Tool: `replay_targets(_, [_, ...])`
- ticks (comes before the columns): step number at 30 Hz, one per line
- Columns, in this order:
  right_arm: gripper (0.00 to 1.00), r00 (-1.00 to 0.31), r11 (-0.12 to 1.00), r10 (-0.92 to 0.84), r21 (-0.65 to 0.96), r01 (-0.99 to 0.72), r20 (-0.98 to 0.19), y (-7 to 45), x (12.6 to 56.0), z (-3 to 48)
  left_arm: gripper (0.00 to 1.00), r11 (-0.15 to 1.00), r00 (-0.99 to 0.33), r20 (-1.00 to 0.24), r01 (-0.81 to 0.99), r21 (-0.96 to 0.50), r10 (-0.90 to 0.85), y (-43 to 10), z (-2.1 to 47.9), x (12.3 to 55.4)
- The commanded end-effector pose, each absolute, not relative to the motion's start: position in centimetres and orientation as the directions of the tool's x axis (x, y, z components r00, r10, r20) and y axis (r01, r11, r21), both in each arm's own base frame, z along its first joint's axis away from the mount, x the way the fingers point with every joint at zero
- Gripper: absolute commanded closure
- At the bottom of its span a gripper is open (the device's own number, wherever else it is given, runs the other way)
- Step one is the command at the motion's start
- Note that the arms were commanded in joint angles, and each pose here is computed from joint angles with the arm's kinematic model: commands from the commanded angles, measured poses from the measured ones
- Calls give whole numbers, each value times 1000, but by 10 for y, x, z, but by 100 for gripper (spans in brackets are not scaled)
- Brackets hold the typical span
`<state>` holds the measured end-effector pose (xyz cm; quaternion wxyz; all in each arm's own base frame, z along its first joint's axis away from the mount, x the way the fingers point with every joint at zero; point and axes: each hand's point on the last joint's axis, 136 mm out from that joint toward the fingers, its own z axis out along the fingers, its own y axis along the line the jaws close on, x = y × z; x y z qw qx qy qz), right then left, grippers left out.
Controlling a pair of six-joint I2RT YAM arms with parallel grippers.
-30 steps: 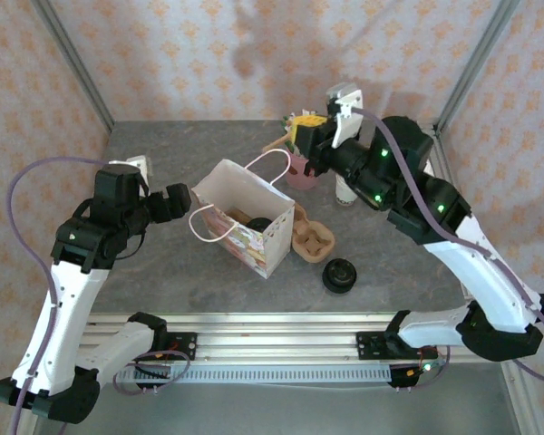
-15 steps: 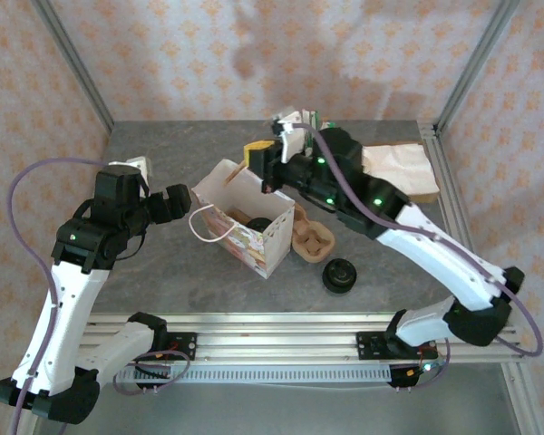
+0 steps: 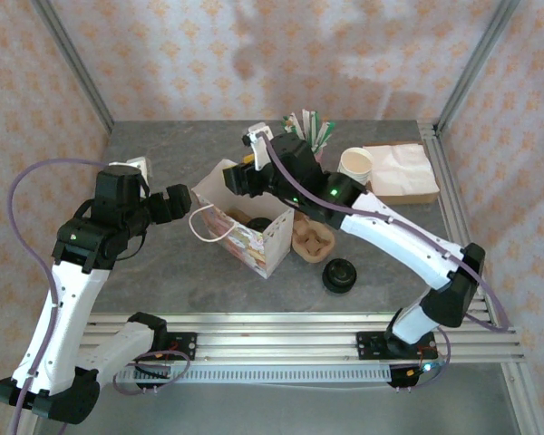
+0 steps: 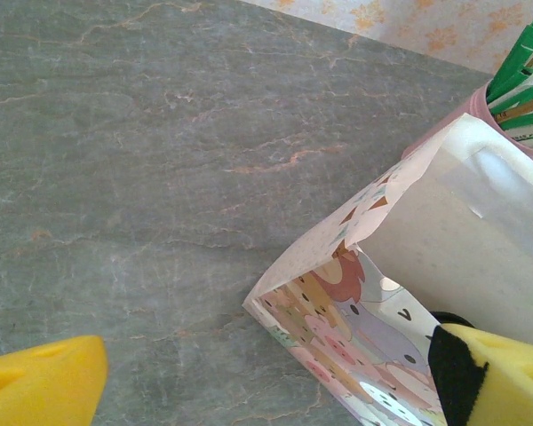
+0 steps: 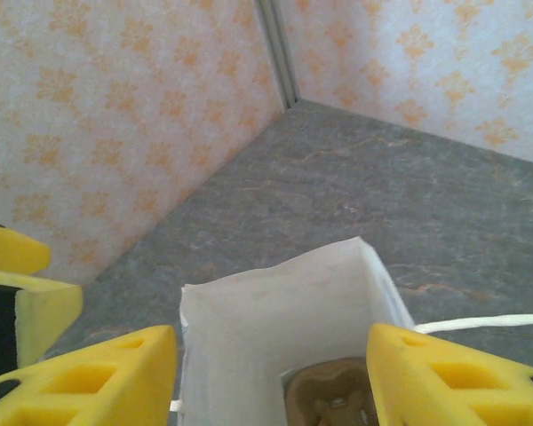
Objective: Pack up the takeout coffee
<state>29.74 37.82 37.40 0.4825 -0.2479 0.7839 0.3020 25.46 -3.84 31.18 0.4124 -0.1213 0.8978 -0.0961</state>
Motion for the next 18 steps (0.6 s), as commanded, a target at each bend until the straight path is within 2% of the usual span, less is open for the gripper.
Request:
replay_targets(1, [44, -306, 784, -41, 159, -600, -951, 334, 305, 423, 5, 951, -623, -721, -150, -271, -303, -37, 310, 257])
replay_targets(5, [48, -307, 881, 38, 177, -439, -951, 268, 334, 433, 5, 950, -623, -720, -147, -275, -305, -38, 311, 258])
replay_targets(11, [48, -316, 947, 202, 267, -177, -927, 148, 377, 428, 5, 951, -628, -717, -147, -271, -301, -38, 310, 258])
replay_targets(14, [49, -347, 946, 295, 323, -24, -890, 87, 403, 402, 5, 950, -634, -712, -142, -278, -303, -40, 308, 258])
replay_targets(18, [53, -446, 896, 435, 426, 127, -782, 23, 439, 346, 5, 951, -652, -698, -132, -280, -296, -43, 306, 258])
